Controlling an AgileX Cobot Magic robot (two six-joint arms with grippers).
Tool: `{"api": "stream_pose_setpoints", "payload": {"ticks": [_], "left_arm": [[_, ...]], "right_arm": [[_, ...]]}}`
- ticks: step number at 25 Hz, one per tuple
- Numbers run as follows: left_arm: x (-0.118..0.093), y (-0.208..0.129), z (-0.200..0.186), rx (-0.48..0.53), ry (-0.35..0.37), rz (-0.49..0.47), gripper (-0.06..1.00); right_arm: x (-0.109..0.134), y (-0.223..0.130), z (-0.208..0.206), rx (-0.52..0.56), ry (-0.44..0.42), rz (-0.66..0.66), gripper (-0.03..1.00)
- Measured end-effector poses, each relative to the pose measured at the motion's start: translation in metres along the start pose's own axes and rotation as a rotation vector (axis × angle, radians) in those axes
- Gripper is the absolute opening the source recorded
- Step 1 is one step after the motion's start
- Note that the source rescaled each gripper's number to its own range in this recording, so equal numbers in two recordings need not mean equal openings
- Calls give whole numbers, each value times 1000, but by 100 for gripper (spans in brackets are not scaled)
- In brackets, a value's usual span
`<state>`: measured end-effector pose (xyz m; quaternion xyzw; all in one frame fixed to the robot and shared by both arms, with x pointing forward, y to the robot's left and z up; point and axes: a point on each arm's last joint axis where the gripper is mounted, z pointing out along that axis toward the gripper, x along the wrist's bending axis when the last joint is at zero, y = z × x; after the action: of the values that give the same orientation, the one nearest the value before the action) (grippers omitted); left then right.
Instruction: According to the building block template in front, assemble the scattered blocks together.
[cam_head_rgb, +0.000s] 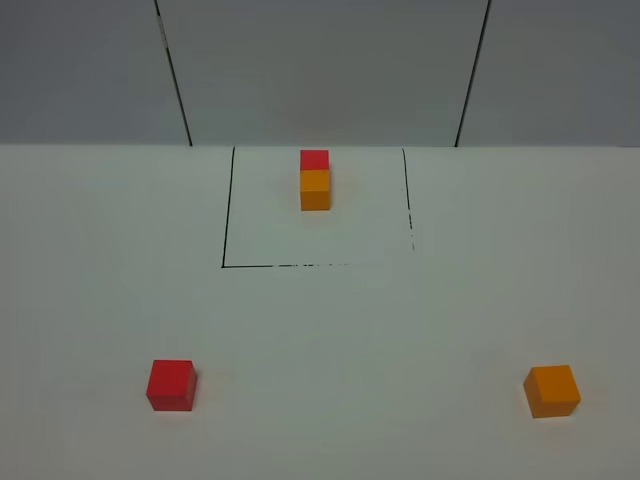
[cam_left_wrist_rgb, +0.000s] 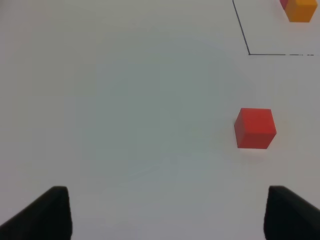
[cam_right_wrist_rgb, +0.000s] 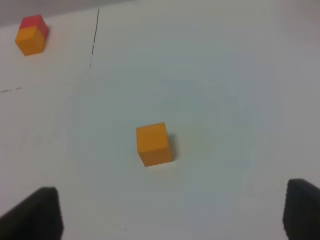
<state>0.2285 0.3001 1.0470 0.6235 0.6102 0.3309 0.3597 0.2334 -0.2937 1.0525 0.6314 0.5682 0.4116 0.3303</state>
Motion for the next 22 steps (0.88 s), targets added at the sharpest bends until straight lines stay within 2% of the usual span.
{"api": "stream_pose_setpoints", "payload": {"ticks": [22], "left_arm": [[0,0,0,0,0,0,66]], "right_arm": [[0,0,0,0,0,0,79]]}}
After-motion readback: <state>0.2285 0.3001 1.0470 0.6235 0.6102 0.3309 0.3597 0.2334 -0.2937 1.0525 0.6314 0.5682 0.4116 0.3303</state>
